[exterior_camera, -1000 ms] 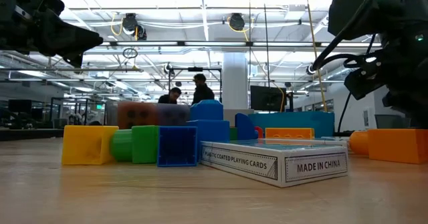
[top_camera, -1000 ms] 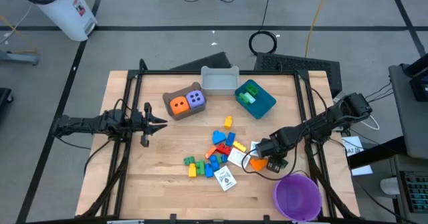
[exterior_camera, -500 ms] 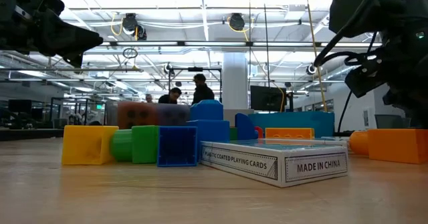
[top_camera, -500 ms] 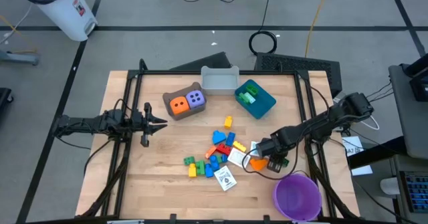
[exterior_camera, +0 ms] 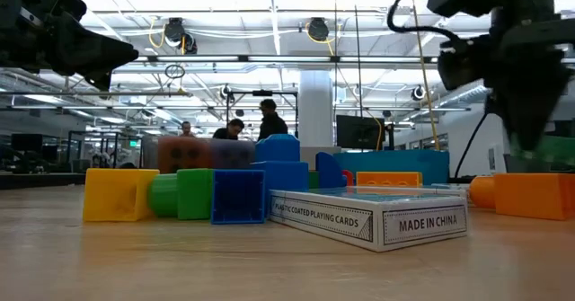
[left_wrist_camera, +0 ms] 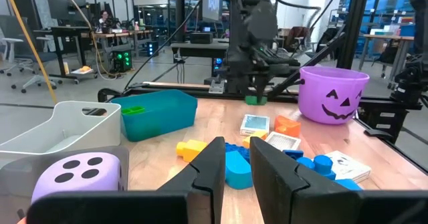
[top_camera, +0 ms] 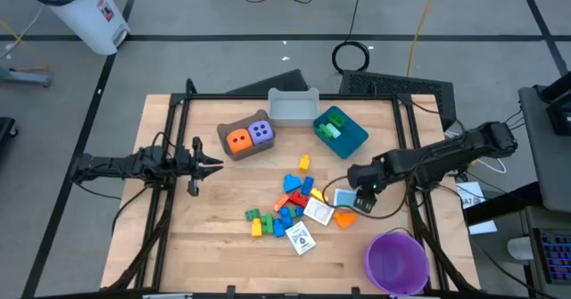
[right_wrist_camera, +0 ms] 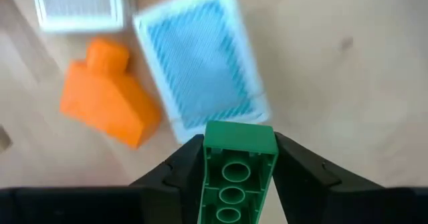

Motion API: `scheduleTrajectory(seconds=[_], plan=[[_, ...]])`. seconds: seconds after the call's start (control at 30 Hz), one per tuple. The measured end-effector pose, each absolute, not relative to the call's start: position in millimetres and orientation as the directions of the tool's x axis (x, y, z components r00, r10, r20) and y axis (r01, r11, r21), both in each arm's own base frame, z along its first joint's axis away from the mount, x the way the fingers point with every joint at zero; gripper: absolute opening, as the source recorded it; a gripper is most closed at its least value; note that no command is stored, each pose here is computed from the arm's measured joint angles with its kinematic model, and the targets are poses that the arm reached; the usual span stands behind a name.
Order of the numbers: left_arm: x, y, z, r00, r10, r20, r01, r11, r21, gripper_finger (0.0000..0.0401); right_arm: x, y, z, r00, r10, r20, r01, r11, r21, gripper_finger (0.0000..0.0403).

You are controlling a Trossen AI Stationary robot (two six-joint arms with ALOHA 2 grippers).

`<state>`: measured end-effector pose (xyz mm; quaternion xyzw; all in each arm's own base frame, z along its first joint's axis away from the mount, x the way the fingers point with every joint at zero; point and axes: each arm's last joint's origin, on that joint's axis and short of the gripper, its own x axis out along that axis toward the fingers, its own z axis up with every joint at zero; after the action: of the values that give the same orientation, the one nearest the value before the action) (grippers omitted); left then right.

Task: Pick & Place Toys
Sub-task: Put the green 8 studs game piece into the blue bin

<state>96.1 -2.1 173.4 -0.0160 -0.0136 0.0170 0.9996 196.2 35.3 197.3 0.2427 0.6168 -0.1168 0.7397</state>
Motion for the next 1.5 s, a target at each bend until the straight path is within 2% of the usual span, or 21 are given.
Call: scheduleTrajectory(seconds=[0.3,0.73,0.93,1.17,1.5], plan=[[96.1,-2.0,173.4,0.999,0.035,0.027,-0.034,0.999,-0.032,0.0076,206.2,8.4,219.6,0.482,-0.081,-0.872,0.440,0.883,0.161,0.0141],[96.1,-2.0,173.4,0.999,0.035,0.027,-0.034,0.999,-0.032,0.0076,229.5,-32.2,241.0,0.698,-0.315,-0.643,0.409,0.913,-0.004,0.0139],[96.1,-2.0,173.4,0.999,0.035,0.027,-0.034,0.999,-0.032,0.0076,231.4,-59.4,250.3,0.730,-0.406,-0.550,0.458,0.888,-0.048,0.0143],[96.1,-2.0,173.4,0.999,0.034,0.027,-0.033,0.999,-0.032,0.0076,227.6,-91.9,249.2,0.689,-0.497,-0.528,0.520,0.846,-0.118,0.0142],[96.1,-2.1,173.4,0.999,0.034,0.027,-0.033,0.999,-0.033,0.0076,238.9,-134.8,231.5,0.678,-0.460,-0.574,0.511,0.856,-0.082,0.0143]])
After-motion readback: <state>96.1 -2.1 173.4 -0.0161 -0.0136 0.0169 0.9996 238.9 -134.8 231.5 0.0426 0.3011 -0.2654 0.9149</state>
